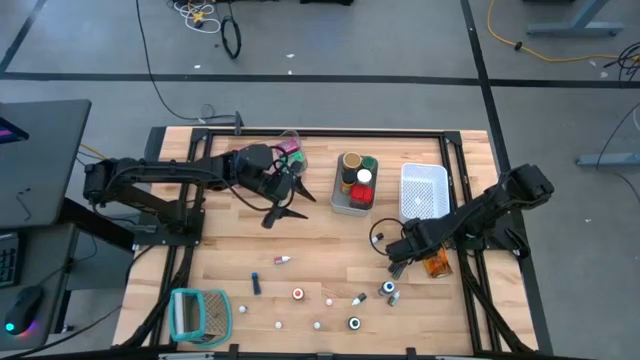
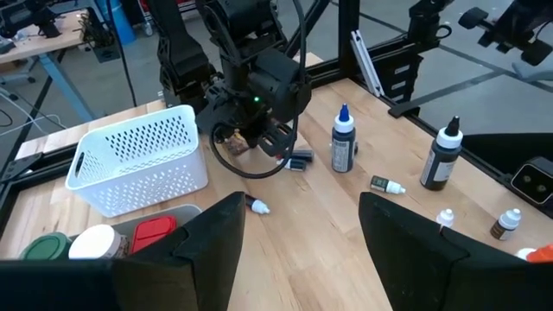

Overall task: Pick & Place Kitchen Items
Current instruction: Put the orange spice bag into the gray bin

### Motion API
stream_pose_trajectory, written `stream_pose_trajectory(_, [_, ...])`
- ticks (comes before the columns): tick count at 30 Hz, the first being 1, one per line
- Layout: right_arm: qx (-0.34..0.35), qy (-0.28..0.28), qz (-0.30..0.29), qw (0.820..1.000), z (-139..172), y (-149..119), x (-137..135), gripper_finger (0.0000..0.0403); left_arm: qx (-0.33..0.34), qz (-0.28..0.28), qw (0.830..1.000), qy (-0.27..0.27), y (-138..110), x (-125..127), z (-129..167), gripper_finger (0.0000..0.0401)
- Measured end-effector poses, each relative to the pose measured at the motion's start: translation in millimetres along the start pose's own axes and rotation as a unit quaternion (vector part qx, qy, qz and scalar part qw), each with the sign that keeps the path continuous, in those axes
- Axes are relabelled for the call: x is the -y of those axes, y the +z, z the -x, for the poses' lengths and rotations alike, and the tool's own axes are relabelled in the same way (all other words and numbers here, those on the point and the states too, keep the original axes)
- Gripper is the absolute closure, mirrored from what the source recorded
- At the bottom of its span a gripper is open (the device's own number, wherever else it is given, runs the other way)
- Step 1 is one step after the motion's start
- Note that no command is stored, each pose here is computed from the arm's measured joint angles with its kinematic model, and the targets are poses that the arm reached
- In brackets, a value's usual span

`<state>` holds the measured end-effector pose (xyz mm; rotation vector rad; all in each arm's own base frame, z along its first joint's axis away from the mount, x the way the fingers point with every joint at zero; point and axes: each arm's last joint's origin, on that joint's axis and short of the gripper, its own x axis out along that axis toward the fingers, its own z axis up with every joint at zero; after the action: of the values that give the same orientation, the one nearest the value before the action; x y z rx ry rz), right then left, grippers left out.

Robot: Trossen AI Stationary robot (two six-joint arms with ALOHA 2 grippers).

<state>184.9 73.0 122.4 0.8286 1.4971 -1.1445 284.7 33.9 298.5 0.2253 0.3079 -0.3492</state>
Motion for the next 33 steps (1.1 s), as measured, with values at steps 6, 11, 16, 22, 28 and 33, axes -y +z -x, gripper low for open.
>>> stream_pose_trajectory(6, [0.013,0.032,0.028,0.999,20,-8,-17,0.0398,-0.002,-0.001,1.000,0.000,0,0,0,0.0163])
stream_pose_trajectory(11, [0.014,0.085,0.045,0.995,45,-13,-32,0.0401,-0.002,-0.002,1.000,0.000,0,0,0,0.0163])
stream_pose_trajectory(16, [0.044,0.107,0.050,0.992,55,-15,-37,0.0401,-0.002,-0.003,1.000,0.000,0,0,0,0.0165])
stream_pose_trajectory(22, [0.051,0.090,0.054,0.993,55,-14,-34,0.0386,-0.002,-0.002,1.000,-0.001,0,0,0,0.0163])
stream_pose_trajectory(28, [0.057,0.072,0.115,0.989,52,-12,-30,0.0357,-0.002,-0.001,1.000,0.000,0,0,0,0.0165])
stream_pose_trajectory(33, [0.058,0.065,0.131,0.988,40,-7,-27,0.0324,-0.002,0.001,1.000,-0.001,0,0,0,0.0163])
